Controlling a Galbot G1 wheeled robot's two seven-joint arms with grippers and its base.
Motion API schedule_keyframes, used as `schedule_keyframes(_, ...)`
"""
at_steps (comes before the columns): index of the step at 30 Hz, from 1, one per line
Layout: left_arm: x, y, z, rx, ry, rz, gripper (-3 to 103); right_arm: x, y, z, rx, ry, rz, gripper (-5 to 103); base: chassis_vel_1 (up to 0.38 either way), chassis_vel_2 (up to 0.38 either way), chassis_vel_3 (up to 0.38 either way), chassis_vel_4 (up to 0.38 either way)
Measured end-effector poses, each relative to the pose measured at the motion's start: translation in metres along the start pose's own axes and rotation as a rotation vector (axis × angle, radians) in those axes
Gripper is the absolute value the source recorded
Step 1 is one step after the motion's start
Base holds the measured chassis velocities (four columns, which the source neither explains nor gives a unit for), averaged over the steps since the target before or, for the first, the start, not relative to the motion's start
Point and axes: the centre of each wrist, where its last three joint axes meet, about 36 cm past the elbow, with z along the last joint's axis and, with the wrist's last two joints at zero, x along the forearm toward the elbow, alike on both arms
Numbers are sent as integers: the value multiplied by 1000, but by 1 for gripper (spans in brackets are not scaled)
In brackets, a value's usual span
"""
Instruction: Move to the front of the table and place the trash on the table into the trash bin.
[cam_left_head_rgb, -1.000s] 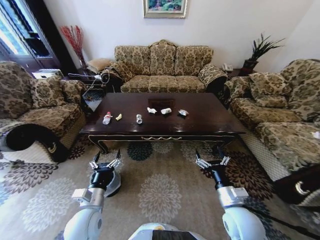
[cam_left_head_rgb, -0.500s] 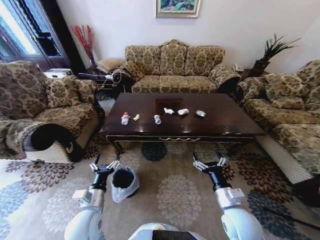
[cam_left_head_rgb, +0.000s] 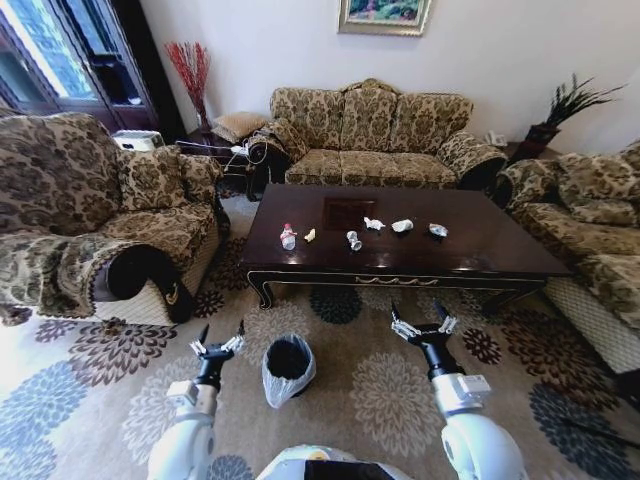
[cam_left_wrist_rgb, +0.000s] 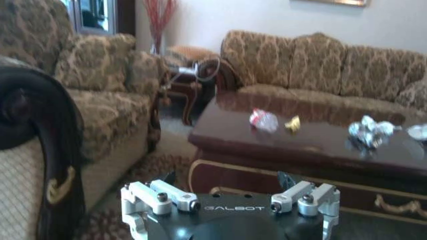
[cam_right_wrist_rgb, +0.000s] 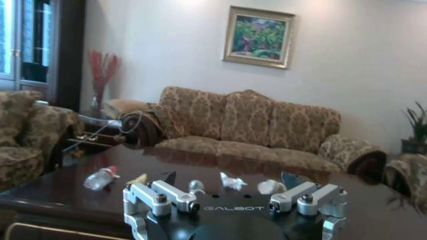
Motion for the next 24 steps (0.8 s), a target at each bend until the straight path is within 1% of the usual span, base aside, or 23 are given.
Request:
schedule_keyframes(1, -6, -1, 13, 7, 27, 1, 100, -1, -3, 3, 2, 5, 8, 100, -71, -74, 12, 45)
schedule_keyframes(2, -8, -1, 16, 8, 35, 2, 100, -1, -3, 4, 2, 6, 9, 100, -71, -74, 12, 51)
schedule_keyframes(4, -24, -2, 38, 17, 101, 5, 100, -1, -5, 9, 3, 8, 15, 100, -19, -35, 24, 7)
schedule_keyframes(5, -24, -2, 38, 17, 101, 5, 100, -1, -5, 9, 3, 8, 15, 100, 0, 0, 0, 0)
schedule_keyframes(6, -28, -2, 43, 20, 119, 5, 100, -1, -5, 10, 3, 8, 16, 100, 0, 0, 0, 0)
schedule_keyframes(7, -39, -4, 53, 19, 154, 7, 100, -1, -6, 11, 3, 6, 19, 100, 0, 0, 0, 0)
schedule_keyframes(9, -51, -7, 66, 1, 194, 8, 100, 0, -7, 13, 7, 5, 25, 100, 0, 0, 0, 0)
schedule_keyframes(10, -51, -7, 66, 1, 194, 8, 100, 0, -7, 13, 7, 5, 25, 100, 0, 0, 0, 0)
schedule_keyframes(11, -57, -9, 75, -9, 217, 3, 100, 1, -9, 14, 9, 5, 29, 100, 0, 0, 0, 0)
schedule_keyframes(12, -67, -11, 89, -20, 253, -2, 100, 2, -12, 16, 13, 3, 36, 100, 0, 0, 0, 0)
schedule_keyframes(14, -71, -12, 94, -23, 266, -4, 100, 3, -13, 16, 14, 2, 39, 100, 0, 0, 0, 0)
schedule_keyframes(17, -93, -17, 131, -19, 357, -3, 100, 8, -22, 22, 20, 3, 57, 100, 0, 0, 0, 0)
schedule_keyframes(19, -106, -21, 152, -16, 406, -1, 100, 10, -26, 26, 29, 5, 64, 100, 0, 0, 0, 0)
schedule_keyframes(20, -106, -21, 152, -16, 406, -1, 100, 10, -26, 26, 29, 5, 64, 100, 0, 0, 0, 0)
schedule_keyframes(24, -129, -25, 172, -29, 448, -14, 100, 14, -32, 27, 41, 12, 75, 100, 0, 0, 0, 0)
